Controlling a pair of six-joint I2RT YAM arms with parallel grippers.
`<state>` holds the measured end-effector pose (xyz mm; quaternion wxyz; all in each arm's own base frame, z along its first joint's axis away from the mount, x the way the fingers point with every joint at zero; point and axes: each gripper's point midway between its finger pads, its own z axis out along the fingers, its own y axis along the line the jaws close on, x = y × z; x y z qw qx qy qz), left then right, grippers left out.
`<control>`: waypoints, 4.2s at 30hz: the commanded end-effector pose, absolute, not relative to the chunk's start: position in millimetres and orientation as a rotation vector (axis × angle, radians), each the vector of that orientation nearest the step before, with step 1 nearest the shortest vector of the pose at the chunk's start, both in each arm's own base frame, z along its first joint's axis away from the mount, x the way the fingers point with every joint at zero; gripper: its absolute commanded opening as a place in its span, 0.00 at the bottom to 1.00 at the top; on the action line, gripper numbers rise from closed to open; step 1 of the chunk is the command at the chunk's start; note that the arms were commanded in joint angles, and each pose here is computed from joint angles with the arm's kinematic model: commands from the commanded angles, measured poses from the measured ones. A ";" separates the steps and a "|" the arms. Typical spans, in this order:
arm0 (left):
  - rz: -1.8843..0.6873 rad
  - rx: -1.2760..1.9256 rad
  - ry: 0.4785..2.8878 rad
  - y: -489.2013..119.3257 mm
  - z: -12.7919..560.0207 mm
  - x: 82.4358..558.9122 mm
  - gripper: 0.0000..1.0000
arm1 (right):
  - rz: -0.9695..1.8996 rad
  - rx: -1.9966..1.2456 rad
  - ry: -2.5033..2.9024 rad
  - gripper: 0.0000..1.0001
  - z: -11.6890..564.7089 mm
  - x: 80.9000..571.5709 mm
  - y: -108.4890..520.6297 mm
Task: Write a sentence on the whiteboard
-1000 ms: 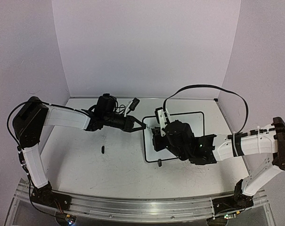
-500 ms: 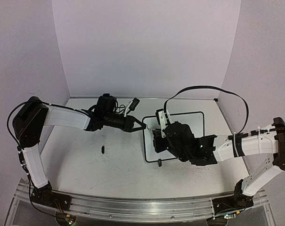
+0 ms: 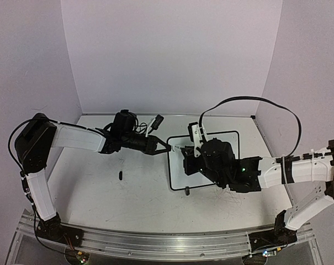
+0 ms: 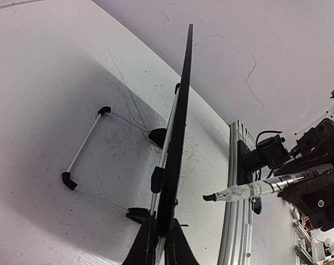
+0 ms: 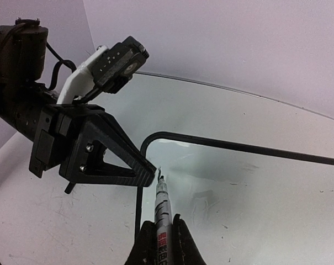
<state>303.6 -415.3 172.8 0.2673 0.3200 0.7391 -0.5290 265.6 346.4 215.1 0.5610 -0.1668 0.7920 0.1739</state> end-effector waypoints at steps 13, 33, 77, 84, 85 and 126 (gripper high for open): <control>-1.452 0.852 1.970 -415.6 183.3 307.3 0.00 | 0.382 -0.328 1.831 0.00 224.4 281.5 348.5; -1.459 0.853 1.971 -416.1 182.9 306.9 0.00 | 0.364 -0.324 1.818 0.00 226.7 287.1 350.7; -1.461 0.854 1.965 -416.1 185.4 306.6 0.00 | 0.351 -0.372 1.925 0.00 189.7 272.7 355.0; -1.460 0.854 1.963 -415.8 185.8 306.7 0.00 | 0.338 -0.372 1.927 0.00 187.5 273.8 355.1; -1.460 0.854 1.964 -415.9 185.6 306.6 0.00 | 0.335 -0.371 1.930 0.00 186.7 273.8 354.3; -1.457 0.853 1.965 -415.8 185.0 306.7 0.00 | 0.412 -0.332 1.932 0.00 202.4 258.6 343.0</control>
